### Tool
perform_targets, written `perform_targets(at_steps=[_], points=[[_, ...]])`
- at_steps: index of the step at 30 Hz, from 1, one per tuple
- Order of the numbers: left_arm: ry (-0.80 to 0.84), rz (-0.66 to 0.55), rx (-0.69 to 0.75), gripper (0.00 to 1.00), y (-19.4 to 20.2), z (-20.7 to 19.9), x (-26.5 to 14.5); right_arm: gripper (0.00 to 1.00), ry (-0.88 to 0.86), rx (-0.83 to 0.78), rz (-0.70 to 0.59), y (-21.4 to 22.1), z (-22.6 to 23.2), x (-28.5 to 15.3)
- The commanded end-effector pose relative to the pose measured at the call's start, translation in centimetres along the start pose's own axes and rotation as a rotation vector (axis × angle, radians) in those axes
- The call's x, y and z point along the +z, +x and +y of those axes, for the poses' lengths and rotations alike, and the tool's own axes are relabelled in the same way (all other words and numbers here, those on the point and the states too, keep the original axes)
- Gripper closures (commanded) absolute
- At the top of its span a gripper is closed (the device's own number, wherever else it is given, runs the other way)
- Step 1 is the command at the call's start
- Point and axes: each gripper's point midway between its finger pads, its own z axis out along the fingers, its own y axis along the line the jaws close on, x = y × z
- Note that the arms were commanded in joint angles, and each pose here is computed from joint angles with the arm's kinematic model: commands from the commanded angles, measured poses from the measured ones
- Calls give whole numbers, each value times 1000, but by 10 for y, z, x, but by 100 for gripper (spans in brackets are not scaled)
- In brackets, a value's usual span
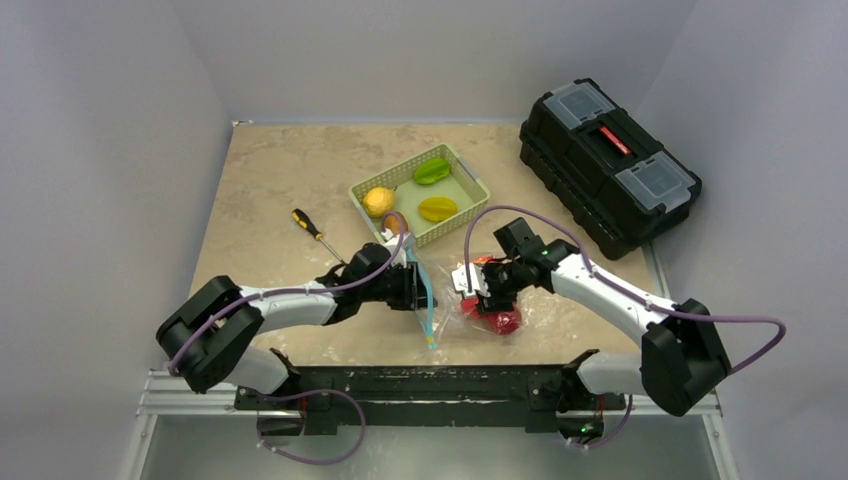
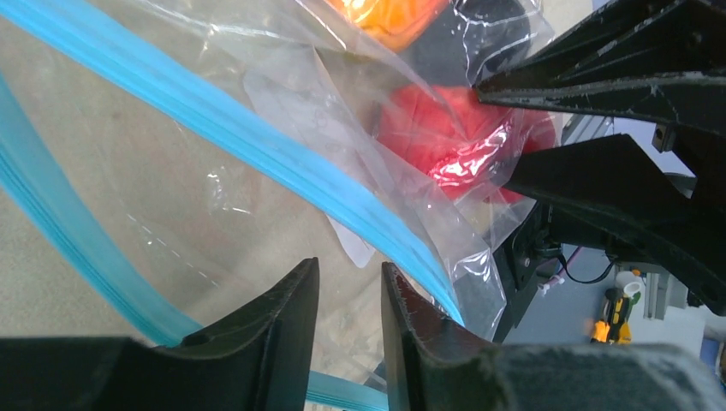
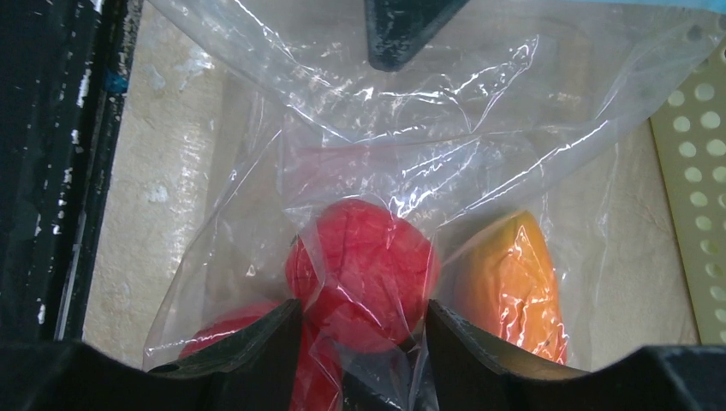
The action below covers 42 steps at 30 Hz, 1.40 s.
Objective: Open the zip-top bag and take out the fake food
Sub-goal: Pick up the fake fruit from the zipper food storage bag.
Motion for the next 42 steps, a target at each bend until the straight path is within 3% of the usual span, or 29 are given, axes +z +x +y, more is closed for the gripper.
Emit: perform_targets(at_steps=[1,9,15,19,26,36,42], points=[[76,-12,8,65,-5,-18,7,49,62,3,55,10,-10,1],[110,21,-11,61,2,-23,18,62,42,31,91,14,-9,12],[133,31,-13,59,1,-29,25,49,60,50,109,18,-11,14],[150,31,-6,54,0,-34,25,50,44,76,96,16,-10,18],[204,25,3,43,1,-42,25,64,6,107,36,-1,-11,24],[229,37,-3,33,3,-44,29,100,-21,190,-47,-23,-19,32],[244,39,1,22,5,-45,30,100,-72,248,-106,-38,-19,38]])
